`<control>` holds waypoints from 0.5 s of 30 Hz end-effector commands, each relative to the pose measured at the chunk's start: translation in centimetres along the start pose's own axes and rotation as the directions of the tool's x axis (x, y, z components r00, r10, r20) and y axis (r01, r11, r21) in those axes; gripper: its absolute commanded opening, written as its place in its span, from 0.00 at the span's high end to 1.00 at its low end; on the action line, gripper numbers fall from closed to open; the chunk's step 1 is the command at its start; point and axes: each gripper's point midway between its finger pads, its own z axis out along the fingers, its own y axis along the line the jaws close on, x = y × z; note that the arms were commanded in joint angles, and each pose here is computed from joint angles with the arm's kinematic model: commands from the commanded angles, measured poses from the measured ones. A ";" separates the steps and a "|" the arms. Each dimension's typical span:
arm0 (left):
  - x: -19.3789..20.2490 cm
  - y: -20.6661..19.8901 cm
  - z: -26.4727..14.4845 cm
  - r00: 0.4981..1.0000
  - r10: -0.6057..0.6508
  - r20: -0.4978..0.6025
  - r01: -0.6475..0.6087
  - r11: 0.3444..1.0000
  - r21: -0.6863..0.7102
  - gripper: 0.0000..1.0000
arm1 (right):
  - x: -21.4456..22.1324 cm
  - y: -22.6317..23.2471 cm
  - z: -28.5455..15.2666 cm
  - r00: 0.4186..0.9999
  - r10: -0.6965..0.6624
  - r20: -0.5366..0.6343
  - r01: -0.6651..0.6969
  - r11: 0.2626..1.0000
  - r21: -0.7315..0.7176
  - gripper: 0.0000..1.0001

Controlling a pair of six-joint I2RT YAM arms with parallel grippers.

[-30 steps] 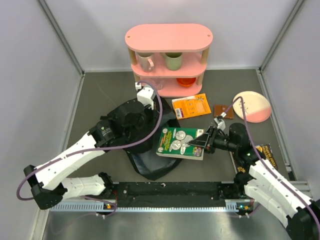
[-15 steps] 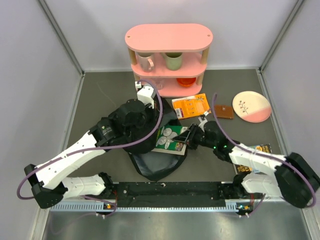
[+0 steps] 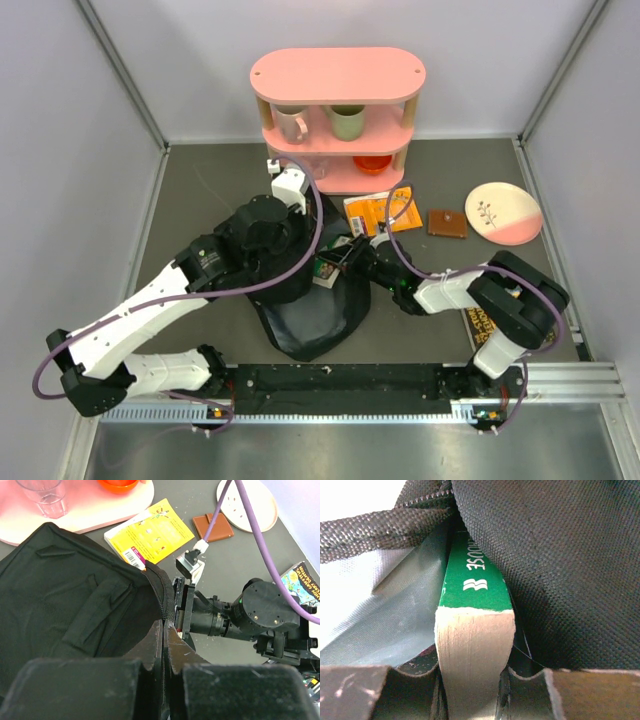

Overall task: Pack the student bag
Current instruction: Place the book in the student bag.

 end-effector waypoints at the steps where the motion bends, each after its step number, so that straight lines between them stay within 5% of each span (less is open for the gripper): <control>1: -4.7 -1.3 -1.5 0.990 -0.037 0.136 0.032 0.999 0.042 1.00 | -1.6 7.5 1.4 0.988 0.013 0.157 0.020 0.978 -0.206 1.00; 7: -5.1 -0.3 -2.1 0.989 -0.010 0.150 0.010 1.000 0.002 1.00 | 0.3 8.5 3.8 0.979 -0.098 0.178 0.130 0.975 -0.178 1.00; 15: -4.0 0.5 -1.9 0.994 0.004 0.108 0.000 0.999 -0.035 1.00 | 1.9 10.0 0.0 0.920 -0.328 0.215 0.343 0.939 -0.036 1.00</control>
